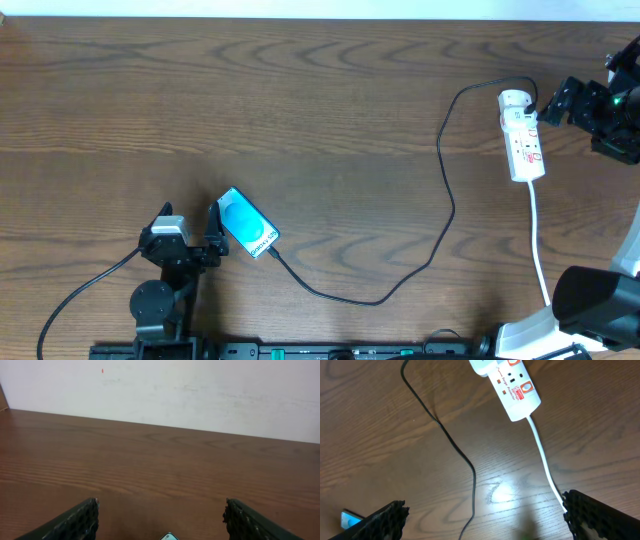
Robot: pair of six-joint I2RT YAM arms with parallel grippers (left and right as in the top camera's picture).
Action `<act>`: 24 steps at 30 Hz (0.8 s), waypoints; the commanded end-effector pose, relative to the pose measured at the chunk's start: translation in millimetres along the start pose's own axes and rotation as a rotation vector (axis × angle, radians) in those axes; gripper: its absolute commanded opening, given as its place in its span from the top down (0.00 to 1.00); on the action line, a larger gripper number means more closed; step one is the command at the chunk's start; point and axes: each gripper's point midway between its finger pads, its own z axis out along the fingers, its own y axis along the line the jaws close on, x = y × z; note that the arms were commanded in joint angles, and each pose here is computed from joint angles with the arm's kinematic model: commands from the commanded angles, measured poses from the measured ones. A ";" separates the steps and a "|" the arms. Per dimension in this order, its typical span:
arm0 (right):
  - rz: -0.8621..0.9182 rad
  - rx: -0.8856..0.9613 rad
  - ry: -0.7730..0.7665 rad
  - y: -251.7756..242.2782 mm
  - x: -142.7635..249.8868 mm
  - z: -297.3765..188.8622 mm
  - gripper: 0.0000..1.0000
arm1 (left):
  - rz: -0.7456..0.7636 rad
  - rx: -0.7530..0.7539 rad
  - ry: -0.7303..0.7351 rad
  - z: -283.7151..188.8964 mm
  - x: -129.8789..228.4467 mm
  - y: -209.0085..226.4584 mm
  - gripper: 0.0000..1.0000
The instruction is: Plug charger to phone and switch on socket
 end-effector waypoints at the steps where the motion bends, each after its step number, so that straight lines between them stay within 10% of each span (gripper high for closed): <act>1: -0.009 -0.006 -0.009 8.0 0.1 -2.4 0.01 | -0.014 0.028 0.047 0.5 15.1 -3.6 0.19; 9: -0.041 -0.018 -0.062 17.2 7.3 -22.1 0.01 | -0.014 0.028 0.047 0.5 15.0 -3.6 0.19; 24: -0.632 -0.272 -0.941 128.0 40.7 -205.3 0.01 | -0.014 0.028 0.047 0.5 15.1 -3.6 0.19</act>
